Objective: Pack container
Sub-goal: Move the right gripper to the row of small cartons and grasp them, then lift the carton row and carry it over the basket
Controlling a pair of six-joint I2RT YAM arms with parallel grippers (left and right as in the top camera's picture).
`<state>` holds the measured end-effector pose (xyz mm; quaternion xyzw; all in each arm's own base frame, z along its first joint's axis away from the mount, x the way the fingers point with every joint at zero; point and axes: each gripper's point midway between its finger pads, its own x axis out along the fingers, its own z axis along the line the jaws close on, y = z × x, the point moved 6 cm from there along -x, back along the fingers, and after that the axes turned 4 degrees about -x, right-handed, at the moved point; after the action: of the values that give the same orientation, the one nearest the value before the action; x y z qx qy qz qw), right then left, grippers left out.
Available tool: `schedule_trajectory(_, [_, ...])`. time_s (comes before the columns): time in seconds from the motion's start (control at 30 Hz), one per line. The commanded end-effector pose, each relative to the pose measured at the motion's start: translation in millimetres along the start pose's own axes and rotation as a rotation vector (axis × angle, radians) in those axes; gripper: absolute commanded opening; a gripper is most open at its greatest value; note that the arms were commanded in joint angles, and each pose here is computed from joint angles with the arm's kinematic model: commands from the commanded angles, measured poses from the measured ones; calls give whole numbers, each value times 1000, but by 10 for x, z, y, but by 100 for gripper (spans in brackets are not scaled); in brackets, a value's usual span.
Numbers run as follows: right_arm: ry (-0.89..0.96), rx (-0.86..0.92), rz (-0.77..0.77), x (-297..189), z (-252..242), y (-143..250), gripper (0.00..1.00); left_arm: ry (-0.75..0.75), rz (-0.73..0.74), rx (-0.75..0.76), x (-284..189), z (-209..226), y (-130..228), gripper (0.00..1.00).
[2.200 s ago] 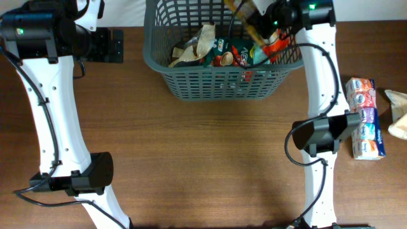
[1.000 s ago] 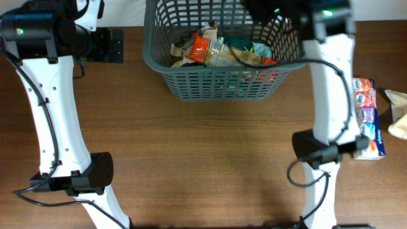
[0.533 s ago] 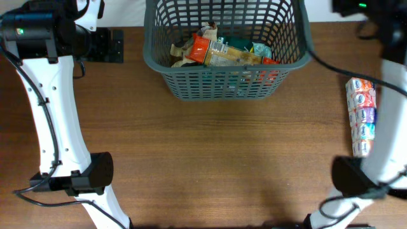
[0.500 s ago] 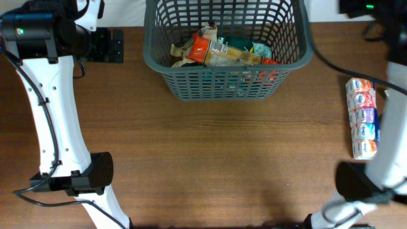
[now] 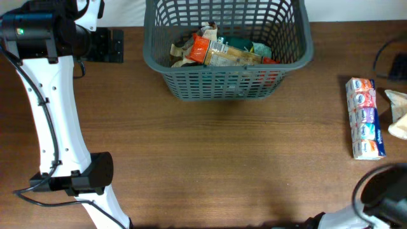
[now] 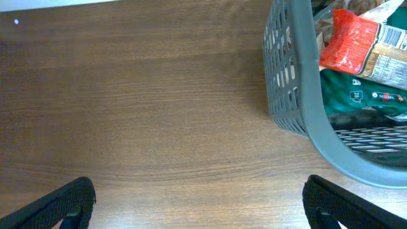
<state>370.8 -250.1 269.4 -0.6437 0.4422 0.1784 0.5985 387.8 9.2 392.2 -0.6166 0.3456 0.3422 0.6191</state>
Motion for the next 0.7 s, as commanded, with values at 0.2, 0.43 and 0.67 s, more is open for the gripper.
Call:
schedule_trajectory(0.2, [-134,5,235,903,379,748,99,-9,-20,-11,-103,14,17,99])
schedule_trajectory(0.43, [-224,-9,431,1333,665,1202,93,-9,-20,-11,-103,15,17,99])
schedule_trajectory(0.67, [-273,-27,543,1496,855,1460,48,-9,-20,-11,-103,14,17,99])
